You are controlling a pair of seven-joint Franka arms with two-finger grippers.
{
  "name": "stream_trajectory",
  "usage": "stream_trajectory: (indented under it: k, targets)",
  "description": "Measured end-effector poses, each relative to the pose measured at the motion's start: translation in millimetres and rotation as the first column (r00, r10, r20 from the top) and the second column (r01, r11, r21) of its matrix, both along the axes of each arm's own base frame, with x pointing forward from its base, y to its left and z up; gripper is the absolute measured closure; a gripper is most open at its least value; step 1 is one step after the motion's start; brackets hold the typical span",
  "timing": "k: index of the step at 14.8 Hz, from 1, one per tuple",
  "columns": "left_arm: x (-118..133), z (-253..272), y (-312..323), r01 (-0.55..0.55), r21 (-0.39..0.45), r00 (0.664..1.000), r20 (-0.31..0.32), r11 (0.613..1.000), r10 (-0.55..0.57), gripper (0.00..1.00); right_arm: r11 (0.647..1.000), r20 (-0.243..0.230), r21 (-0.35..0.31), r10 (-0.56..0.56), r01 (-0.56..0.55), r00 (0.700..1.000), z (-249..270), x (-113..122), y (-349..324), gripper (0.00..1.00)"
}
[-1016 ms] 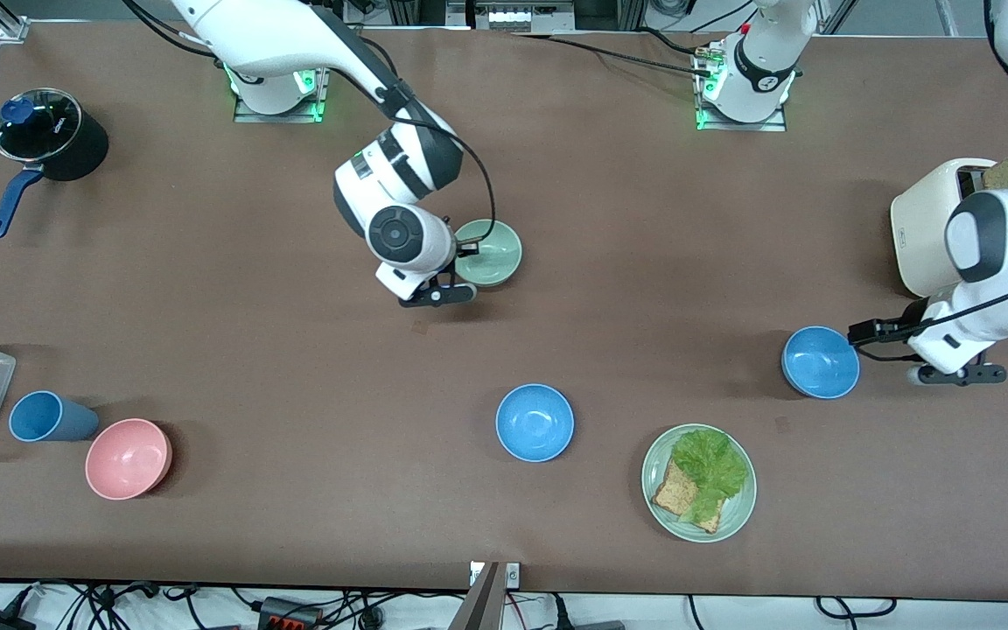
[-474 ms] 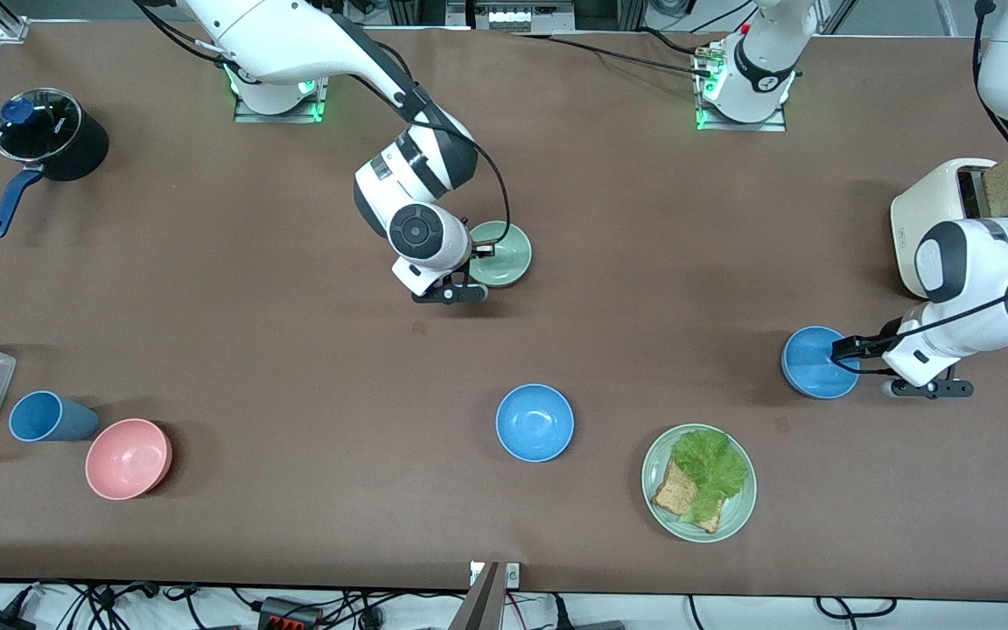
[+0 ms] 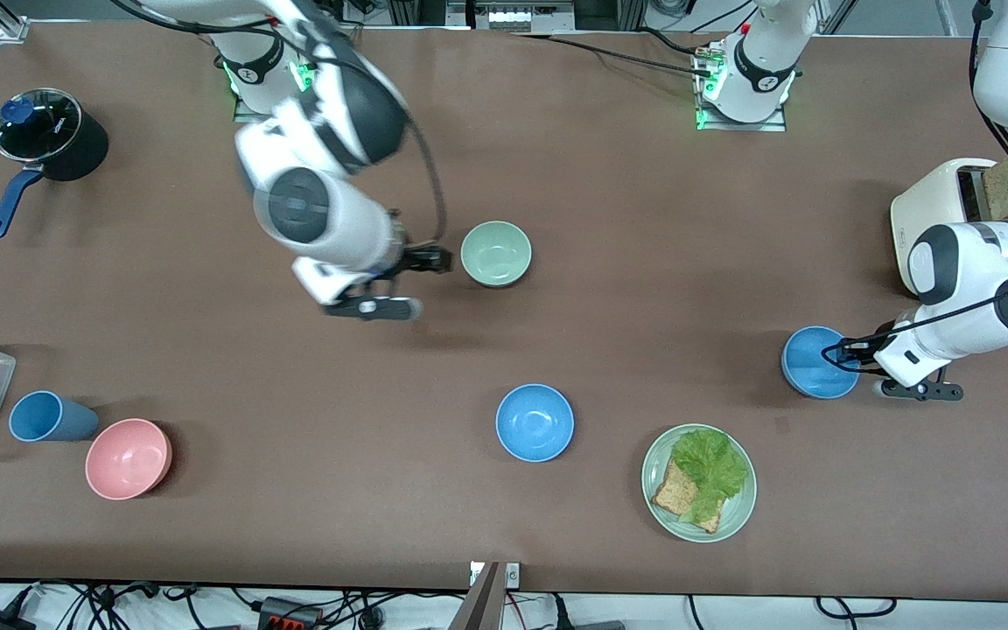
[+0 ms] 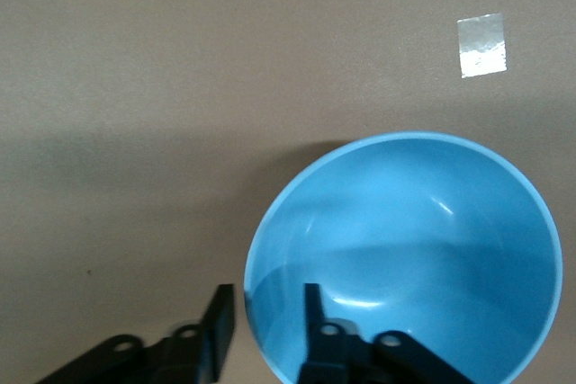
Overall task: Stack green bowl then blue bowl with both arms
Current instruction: 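Lift the blue bowl with the left gripper toward the green bowl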
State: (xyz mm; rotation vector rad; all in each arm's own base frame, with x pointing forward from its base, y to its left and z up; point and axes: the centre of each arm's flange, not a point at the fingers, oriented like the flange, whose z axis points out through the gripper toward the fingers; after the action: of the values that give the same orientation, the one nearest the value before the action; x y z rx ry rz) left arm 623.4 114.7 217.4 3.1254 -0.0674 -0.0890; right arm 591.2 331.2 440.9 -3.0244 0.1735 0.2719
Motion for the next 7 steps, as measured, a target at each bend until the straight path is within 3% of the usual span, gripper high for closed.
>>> stream_trajectory:
  k: [3,7]
  targets:
    - [1.0,-0.2,-3.2,0.037,-0.004,0.999,0.003,0.999,-0.037,0.96,0.999,0.079,-0.010,-0.036,0.037,0.996,37.5,27.1,-53.5,0.00]
    - [2.8,3.6,-10.7,0.132,-0.015,0.991,-0.001,0.991,-0.132,0.96,0.999,0.084,-0.016,-0.037,0.038,0.996,48.0,45.0,-110.0,0.00]
